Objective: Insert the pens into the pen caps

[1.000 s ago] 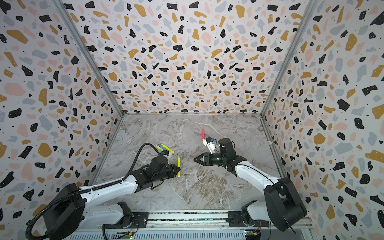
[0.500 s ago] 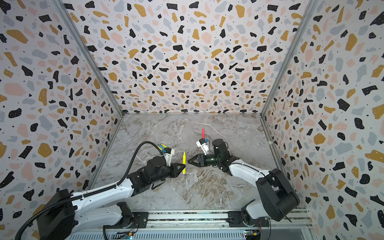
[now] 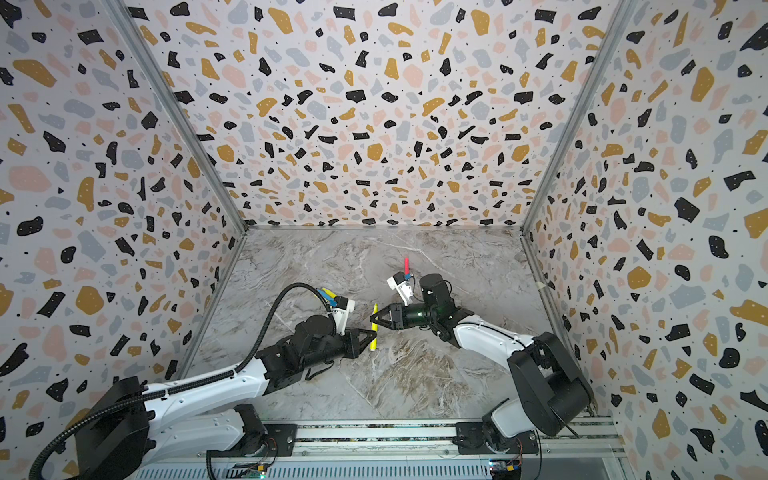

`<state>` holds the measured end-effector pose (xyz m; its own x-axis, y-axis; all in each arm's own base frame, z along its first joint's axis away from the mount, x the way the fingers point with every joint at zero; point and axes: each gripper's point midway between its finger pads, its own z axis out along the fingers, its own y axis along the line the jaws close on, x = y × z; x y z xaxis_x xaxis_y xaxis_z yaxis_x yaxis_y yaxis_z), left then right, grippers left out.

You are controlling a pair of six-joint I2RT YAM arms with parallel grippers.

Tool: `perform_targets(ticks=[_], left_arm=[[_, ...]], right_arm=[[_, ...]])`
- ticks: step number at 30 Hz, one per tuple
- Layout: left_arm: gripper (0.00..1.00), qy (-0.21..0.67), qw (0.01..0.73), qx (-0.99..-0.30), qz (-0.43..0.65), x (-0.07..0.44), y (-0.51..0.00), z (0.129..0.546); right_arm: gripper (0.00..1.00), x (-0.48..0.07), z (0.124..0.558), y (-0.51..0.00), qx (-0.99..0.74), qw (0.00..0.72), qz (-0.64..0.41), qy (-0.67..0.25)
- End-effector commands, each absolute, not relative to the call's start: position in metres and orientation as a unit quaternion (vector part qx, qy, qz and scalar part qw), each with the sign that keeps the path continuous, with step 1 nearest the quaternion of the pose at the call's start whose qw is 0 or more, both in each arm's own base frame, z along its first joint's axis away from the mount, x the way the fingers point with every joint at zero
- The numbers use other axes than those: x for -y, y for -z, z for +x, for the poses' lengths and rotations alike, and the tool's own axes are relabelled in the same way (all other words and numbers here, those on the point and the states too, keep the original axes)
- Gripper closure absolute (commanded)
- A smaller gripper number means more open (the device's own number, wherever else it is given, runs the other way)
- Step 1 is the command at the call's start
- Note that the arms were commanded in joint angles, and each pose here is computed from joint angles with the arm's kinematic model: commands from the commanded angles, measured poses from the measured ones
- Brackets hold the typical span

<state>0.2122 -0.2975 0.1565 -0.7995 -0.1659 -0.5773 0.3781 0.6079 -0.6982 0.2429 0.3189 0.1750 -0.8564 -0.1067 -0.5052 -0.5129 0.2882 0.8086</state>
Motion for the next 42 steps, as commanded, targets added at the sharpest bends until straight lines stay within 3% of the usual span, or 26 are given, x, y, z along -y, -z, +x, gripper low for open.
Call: perform_targets(ticks=[1,12,14,19,21,42], left_arm=[[1.00,0.459,0.326,-0.823,0.080,0.306,-0.173,0.213],[1.00,0.463,0.326,-0.819,0.091,0.309,-0.175,0.209],[1.00,0.466,0.323,-0.818,0.094,0.311,-0.176,0.208],[0.68,0.470,0.317,-0.817,0.105,0.314,-0.178,0.205],[0.63,0.471,0.314,-0.817,0.112,0.316,-0.177,0.204],[0.70,0.477,0.303,-0.816,0.121,0.334,-0.184,0.215]], right_arm=[[0.62,-0.326,0.244,-0.191,-0.767,0.190,-0.212,-0.576],[0.97,-0.327,0.243,-0.191,-0.763,0.188,-0.211,-0.582],[0.98,-0.326,0.243,-0.191,-0.763,0.188,-0.210,-0.582],[0.98,-0.325,0.243,-0.200,-0.758,0.199,-0.212,-0.584],[0.98,-0.325,0.242,-0.204,-0.755,0.203,-0.214,-0.586],[0.98,-0.320,0.232,-0.211,-0.745,0.209,-0.226,-0.592]])
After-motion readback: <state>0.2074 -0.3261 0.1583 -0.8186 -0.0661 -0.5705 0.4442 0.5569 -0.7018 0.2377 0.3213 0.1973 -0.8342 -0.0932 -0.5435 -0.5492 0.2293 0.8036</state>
